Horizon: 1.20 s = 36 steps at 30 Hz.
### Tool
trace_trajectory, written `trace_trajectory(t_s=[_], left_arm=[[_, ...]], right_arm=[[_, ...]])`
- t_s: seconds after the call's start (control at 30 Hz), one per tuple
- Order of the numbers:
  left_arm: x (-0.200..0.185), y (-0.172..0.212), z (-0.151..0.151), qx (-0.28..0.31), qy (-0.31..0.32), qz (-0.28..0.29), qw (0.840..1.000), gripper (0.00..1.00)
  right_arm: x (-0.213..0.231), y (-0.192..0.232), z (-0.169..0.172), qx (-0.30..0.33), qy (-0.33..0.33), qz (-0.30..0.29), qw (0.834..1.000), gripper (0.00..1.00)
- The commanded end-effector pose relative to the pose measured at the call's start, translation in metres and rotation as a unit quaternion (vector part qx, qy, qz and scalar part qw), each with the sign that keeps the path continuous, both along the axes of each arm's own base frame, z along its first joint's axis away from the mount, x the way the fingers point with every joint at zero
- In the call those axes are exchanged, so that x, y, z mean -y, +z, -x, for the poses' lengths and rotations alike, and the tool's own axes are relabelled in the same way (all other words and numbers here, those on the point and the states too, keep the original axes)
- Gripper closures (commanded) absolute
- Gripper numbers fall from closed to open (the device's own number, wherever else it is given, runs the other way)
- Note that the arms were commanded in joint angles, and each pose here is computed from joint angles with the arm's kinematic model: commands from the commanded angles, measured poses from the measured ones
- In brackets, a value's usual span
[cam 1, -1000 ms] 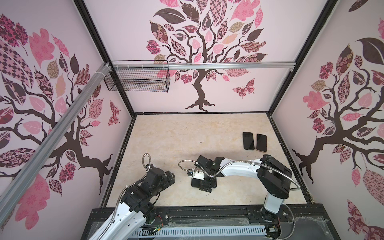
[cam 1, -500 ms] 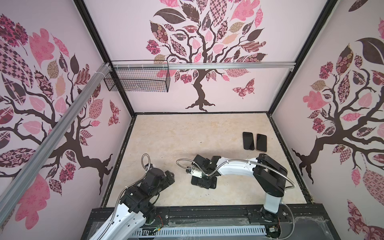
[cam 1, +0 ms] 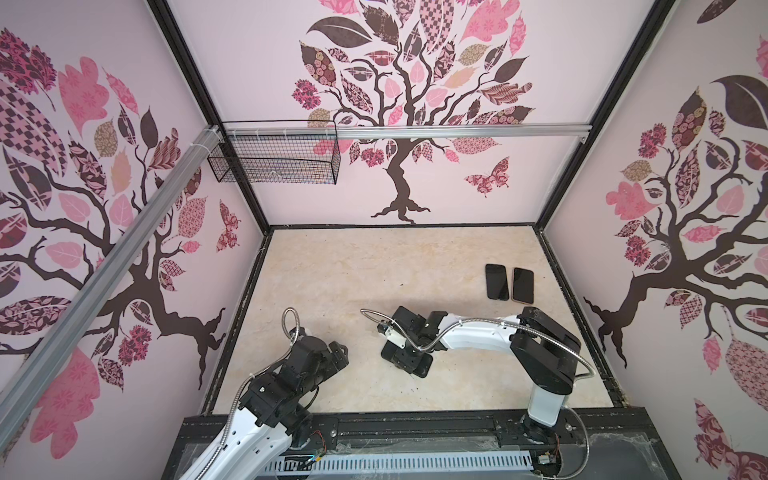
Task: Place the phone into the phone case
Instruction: 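Grasp the cased phone with the right gripper while left arm withdraws, then carry the cased phone with right gripper beside the far phones and lower it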
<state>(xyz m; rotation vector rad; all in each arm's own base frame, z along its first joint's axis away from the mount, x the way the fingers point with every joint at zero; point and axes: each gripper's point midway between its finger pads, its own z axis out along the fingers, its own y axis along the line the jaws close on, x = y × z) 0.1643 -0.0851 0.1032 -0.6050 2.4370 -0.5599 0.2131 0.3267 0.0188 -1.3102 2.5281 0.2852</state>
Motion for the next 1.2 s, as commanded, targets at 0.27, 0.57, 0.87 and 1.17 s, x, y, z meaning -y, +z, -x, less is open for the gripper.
trace_trajectory(t_s=[0.27,0.57,0.87,1.17], left_arm=[[0.017,0.015,-0.007,0.03,-0.044,0.024,0.998,0.1],[0.04,0.032,-0.006,0.032,-0.107,0.045,0.993,0.11],[0.053,0.048,-0.004,0.032,-0.159,0.043,0.986,0.11],[0.061,0.063,0.001,0.034,-0.204,0.037,0.978,0.11]], right_arm=[[0.045,0.049,-0.045,-0.003,-0.174,-0.062,0.983,0.8],[0.1,0.085,-0.127,0.055,-0.309,-0.081,0.946,0.87],[0.158,0.096,-0.198,0.082,-0.411,-0.092,0.903,0.87],[0.2,0.077,-0.251,0.087,-0.475,-0.077,0.872,0.87]])
